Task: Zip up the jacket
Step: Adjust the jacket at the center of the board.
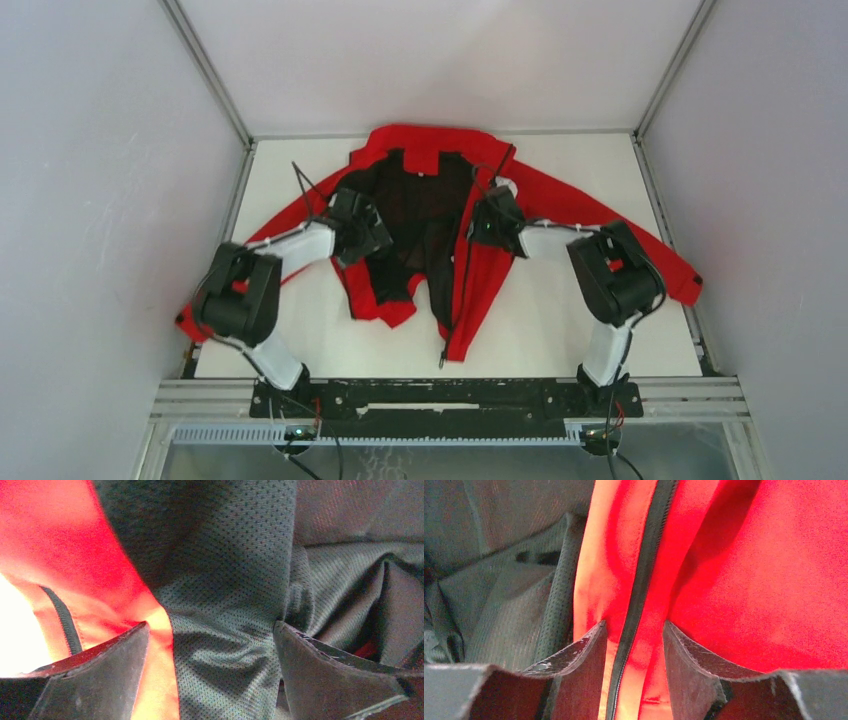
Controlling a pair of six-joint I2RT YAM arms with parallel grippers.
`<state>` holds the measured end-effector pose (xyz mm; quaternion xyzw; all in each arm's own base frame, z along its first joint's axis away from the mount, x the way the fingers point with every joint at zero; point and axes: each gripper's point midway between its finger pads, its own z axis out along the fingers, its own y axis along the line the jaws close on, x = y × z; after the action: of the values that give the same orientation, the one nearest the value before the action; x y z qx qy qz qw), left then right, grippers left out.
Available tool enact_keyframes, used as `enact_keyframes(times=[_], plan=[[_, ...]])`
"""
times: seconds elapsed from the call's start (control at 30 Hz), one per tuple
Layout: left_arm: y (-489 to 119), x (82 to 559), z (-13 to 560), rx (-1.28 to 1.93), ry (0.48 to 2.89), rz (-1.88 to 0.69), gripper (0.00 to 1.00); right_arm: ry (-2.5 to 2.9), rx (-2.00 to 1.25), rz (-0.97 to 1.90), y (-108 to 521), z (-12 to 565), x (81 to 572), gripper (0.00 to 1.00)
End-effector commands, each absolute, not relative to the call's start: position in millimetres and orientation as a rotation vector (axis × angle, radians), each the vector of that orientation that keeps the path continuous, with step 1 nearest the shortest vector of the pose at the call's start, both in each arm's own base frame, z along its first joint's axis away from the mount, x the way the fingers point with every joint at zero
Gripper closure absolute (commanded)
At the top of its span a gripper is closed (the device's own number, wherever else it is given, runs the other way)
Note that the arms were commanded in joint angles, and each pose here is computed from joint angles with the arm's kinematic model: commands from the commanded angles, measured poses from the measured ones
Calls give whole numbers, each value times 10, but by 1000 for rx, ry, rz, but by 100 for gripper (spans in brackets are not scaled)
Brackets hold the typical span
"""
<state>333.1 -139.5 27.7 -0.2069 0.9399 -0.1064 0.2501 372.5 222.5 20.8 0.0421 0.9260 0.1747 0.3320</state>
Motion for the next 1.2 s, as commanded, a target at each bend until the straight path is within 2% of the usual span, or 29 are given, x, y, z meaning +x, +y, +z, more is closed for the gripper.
enact_keyframes(times=[0.0, 0.13, 0.23, 0.37, 0.47, 0.67, 0.83, 0.97, 1.17], plan=[[-1138, 3907, 238, -593, 2556, -152, 3, 2464, 258, 298, 1769, 98, 4301, 47], [-1091, 4478, 829, -544, 2485, -142, 3, 2432, 311, 341, 1618, 383, 4864, 47], [-1118, 4559, 1391, -439, 2425, -180, 2, 2383, 239, 381, 1703, 841, 4921, 51], [-1253, 4129, 2019, -302, 2294, -323, 0, 2218, 112, 395, 1898, 1560, 4502, 44], [-1458, 3556, 2226, -219, 2246, -425, 0, 2190, 20, 479, 2109, 1707, 3942, 43], [-1646, 2498, 1779, -243, 2245, -618, 0, 2160, -166, 628, 2563, 1621, 2819, 41], [-1327, 2029, 1225, -520, 2162, -698, 0, 2184, -209, 623, 2555, 1302, 2223, 41], [-1288, 1991, 1091, -607, 2052, -795, 0, 2184, -191, 651, 2473, 1176, 1959, 41], [-1467, 2097, 938, -625, 2063, -889, 1, 2182, -168, 660, 2290, 1126, 1770, 41]])
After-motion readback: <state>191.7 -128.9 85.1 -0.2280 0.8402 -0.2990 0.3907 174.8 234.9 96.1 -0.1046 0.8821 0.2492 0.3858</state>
